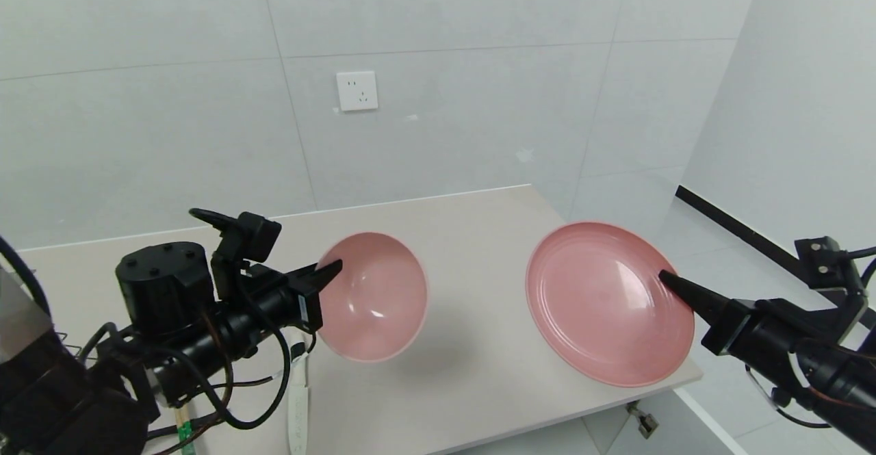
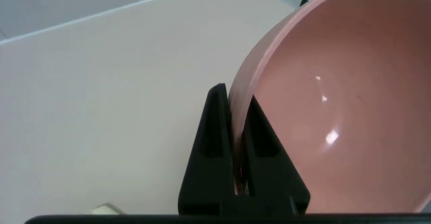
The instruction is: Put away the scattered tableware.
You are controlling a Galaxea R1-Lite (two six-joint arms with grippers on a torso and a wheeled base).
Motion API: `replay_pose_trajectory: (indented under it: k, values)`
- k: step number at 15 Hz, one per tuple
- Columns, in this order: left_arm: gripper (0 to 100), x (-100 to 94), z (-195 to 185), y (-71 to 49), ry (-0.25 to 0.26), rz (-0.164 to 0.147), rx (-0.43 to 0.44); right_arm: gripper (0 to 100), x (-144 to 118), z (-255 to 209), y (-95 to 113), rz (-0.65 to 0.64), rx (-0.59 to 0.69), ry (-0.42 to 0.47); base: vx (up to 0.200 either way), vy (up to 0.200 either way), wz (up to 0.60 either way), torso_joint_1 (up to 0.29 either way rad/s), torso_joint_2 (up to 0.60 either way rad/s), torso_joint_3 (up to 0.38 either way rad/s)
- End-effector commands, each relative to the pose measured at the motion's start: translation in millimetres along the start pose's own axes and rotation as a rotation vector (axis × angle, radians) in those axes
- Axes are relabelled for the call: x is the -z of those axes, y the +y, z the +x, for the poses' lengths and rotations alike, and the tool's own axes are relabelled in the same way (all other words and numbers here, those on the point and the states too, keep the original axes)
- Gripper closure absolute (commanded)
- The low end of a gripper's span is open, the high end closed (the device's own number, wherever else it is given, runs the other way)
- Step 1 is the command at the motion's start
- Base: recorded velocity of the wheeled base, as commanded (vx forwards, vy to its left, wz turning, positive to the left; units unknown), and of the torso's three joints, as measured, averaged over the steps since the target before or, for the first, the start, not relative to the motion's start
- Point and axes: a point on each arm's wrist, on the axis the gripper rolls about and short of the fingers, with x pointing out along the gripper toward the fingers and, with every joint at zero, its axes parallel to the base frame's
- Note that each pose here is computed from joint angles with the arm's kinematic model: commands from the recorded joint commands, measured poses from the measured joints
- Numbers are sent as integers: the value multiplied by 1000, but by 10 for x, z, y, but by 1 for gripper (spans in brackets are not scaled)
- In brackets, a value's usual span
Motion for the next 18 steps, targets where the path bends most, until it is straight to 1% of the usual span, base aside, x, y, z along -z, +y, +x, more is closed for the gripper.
replay_pose_trajectory:
  k: [1, 2, 3, 4, 6, 8, 10, 11, 12, 14, 15, 16, 17, 18]
  values:
    - [100, -165, -238, -33, -72, 20, -6, 100, 2, 10, -5, -33, 2, 1, 0, 0, 0, 0, 0, 0]
    - [100, -182, -295, -34, -81, 43, -12, 100, -3, 20, -4, -41, 0, -2, 0, 0, 0, 0, 0, 0]
    - [100, -212, -445, 5, -101, 86, -44, 100, -5, 23, -1, -45, -1, -2, 0, 0, 0, 0, 0, 0]
    - [100, -231, -569, 1, -117, 91, -55, 100, -10, 23, 2, -50, -3, -5, 0, 0, 0, 0, 0, 0]
    - [100, -191, -853, 4, -128, 88, -93, 100, -18, 27, 5, -101, -4, -10, 0, 0, 0, 0, 0, 0]
    - [100, -136, -1057, -35, -132, 82, -103, 100, -23, 27, 7, -109, -5, -12, 0, 0, 0, 0, 0, 0]
    - [100, -126, -1134, -14, -138, 79, -124, 100, -48, 27, 12, -111, -7, -26, 0, 0, 0, 0, 0, 0]
    - [100, -122, -1136, -15, -136, 74, -123, 100, -61, 16, 23, -112, -12, -34, 0, 0, 0, 0, 0, 0]
    - [100, -132, -1143, -18, -147, 65, -120, 100, -79, -5, 37, -114, -17, -46, 0, 0, 0, 0, 0, 0]
    - [100, -173, -1191, -48, -182, 36, -90, 100, -98, -37, 53, -114, -23, -58, 0, 0, 0, 0, 0, 0]
    - [100, -189, -1266, -107, -198, -52, -10, 100, -83, -45, 80, -115, -37, -51, 0, 0, 0, 0, 0, 0]
    - [100, -196, -1293, -153, -196, -114, 55, 100, -80, -45, 85, -116, -40, -49, 0, 0, 0, 0, 0, 0]
    - [100, -192, -1317, -170, -186, -154, 79, 100, -79, -44, 88, -116, -41, -49, 0, 0, 0, 0, 0, 0]
    - [100, -135, -1310, -195, -129, -177, 95, 100, -81, -46, 89, -116, -41, -50, 0, 0, 0, 0, 0, 0]
